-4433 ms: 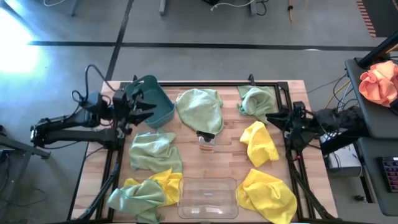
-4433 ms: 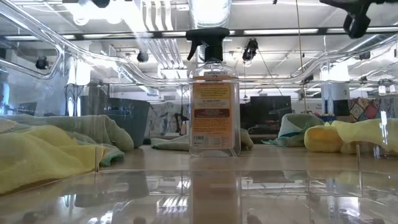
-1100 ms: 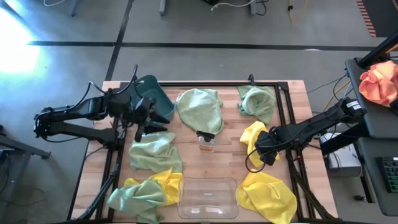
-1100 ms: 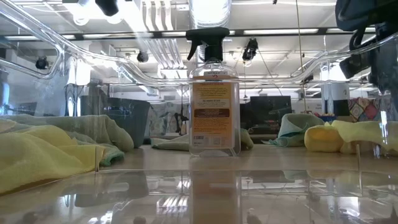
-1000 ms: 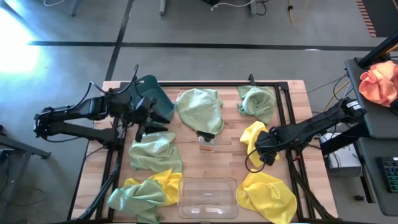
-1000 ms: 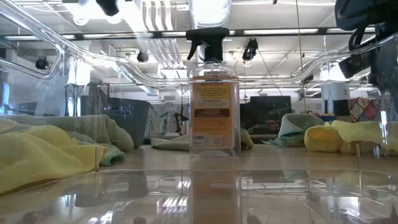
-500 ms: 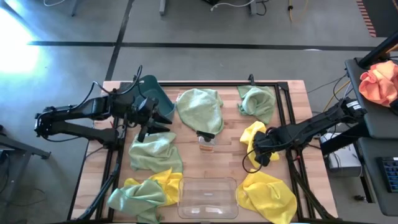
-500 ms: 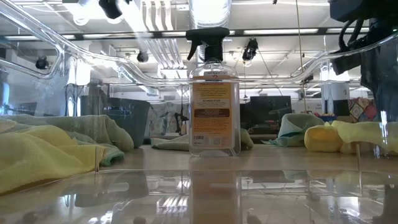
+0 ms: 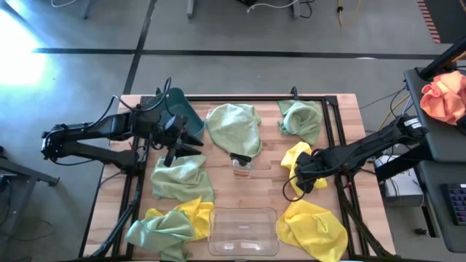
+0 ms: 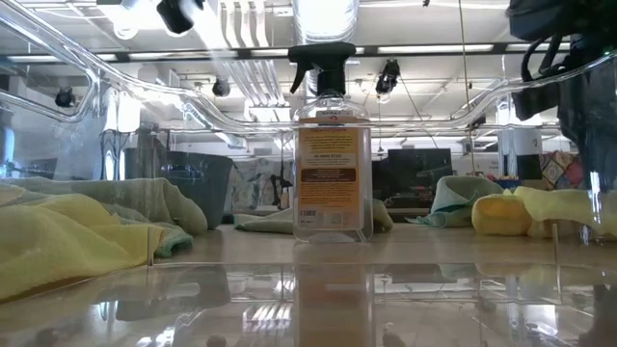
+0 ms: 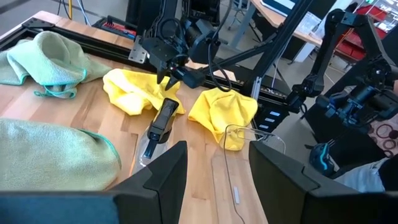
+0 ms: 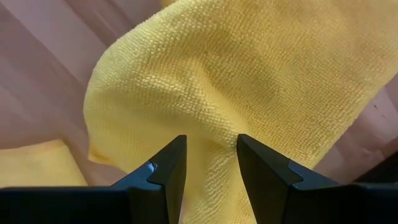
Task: Sort microfiber towel by color & place in baskets
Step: Put the yellow towel into the transparent bin
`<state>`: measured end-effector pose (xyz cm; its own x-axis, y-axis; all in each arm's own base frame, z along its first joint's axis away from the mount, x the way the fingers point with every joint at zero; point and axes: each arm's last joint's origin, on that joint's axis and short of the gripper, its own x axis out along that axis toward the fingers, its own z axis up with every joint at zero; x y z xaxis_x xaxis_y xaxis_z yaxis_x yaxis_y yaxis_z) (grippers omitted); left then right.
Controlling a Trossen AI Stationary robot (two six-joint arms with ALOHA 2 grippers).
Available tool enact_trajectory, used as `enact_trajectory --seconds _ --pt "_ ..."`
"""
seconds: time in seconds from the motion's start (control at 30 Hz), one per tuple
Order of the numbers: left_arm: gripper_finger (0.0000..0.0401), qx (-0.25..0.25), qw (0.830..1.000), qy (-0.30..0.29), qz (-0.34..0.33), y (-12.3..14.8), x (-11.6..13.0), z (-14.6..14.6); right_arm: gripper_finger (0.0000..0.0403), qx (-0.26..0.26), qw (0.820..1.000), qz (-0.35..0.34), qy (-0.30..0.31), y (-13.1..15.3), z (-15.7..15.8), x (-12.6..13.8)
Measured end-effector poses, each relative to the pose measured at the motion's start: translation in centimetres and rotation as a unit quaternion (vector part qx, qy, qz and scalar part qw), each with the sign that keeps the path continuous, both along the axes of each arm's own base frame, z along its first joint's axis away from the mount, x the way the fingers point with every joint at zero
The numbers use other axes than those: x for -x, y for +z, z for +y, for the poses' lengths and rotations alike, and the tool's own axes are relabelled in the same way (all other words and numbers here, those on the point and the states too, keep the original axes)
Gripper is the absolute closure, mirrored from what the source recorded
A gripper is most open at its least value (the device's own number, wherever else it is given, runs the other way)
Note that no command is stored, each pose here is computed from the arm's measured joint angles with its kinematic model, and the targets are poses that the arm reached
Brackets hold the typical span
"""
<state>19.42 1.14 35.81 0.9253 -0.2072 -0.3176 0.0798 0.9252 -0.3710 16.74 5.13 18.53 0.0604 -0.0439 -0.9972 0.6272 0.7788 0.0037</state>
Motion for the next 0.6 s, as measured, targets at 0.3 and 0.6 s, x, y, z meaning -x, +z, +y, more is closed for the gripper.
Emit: enact_trajectory --seconds 0.3,0.6 --pt "0.0244 0.001 1.0 -0.012 -0.002 0.0 -0.1 -0.1 0.0266 0.015 0.998 0.061 0.013 -2.1 0.1 -0.3" --pt "0.0244 0.003 1.0 -0.013 -0.005 0.0 -0.2 -0.1 0.0266 0.034 0.991 0.126 0.021 -4.7 0.3 -1.0"
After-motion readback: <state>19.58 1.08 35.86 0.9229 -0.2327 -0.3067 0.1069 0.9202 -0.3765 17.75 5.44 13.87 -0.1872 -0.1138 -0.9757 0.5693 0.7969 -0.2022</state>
